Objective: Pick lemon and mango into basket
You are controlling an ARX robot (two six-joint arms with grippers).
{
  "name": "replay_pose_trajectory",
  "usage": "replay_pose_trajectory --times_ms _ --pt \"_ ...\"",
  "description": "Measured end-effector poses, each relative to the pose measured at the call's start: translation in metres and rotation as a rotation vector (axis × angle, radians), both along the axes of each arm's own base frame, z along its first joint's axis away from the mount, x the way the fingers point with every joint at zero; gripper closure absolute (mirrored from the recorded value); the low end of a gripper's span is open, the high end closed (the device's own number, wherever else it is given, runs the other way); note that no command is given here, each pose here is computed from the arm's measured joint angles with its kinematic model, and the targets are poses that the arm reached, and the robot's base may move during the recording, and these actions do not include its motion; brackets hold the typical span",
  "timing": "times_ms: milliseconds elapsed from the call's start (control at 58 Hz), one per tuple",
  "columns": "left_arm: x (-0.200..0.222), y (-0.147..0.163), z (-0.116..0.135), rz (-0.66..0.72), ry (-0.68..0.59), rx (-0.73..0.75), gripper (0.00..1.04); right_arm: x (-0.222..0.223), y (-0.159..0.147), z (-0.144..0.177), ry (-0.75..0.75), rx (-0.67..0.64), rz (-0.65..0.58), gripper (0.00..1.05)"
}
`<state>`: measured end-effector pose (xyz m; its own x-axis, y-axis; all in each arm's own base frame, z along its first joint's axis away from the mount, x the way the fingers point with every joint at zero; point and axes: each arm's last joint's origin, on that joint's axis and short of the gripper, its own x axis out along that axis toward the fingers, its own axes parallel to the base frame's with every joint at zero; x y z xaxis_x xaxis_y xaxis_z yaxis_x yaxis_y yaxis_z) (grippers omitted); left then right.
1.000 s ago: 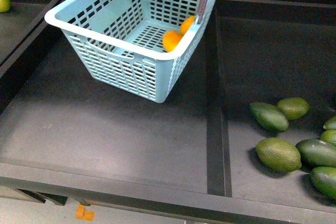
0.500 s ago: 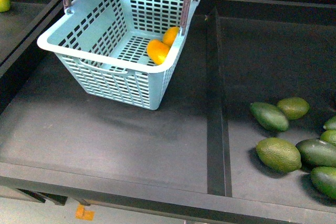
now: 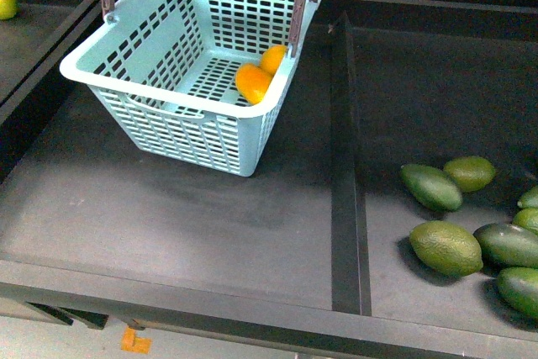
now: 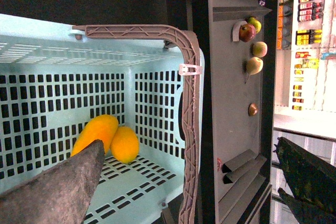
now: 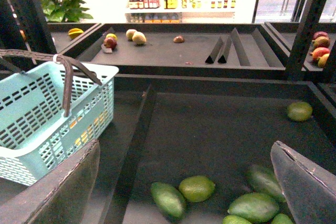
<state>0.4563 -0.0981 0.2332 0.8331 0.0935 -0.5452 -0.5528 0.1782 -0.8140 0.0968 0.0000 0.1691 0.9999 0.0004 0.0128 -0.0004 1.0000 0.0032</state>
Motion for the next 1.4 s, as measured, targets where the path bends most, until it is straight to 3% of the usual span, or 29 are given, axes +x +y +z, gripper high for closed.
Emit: replay_pose_trajectory --times_ms 86,172,241,362,483,880,1087,1397 --pt "-0.014 0.007 -0.013 -0.252 -0.269 0.308 0.25 0.0 0.0 0.0 0.0 0.0 0.0 0.09" --pt "-0.049 0.022 -0.02 -0.368 -0.431 0.715 0.41 0.0 0.0 0.0 0.0 0.0 0.0 0.09" --pt "-0.08 0.038 -0.018 -0.397 -0.484 1.012 0.55 0.0 0.0 0.0 0.0 0.0 0.0 0.09" --pt "-0.127 0.059 -0.027 -0.429 -0.456 1.235 0.79 0.0 0.0 0.0 0.0 0.0 0.0 0.09" --pt "-0.162 0.067 -0.044 -0.482 -0.423 1.279 1.02 0.0 0.0 0.0 0.0 0.0 0.0 0.09" --pt "-0.245 0.092 -0.058 -0.497 -0.431 1.302 1.01 0.0 0.0 0.0 0.0 0.0 0.0 0.09" --pt "-0.273 0.097 -0.072 -0.489 -0.403 1.303 1.01 0.0 0.0 0.0 0.0 0.0 0.0 0.09" --pt "-0.303 0.098 -0.07 -0.483 -0.412 1.306 1.01 0.0 0.0 0.0 0.0 0.0 0.0 0.09"
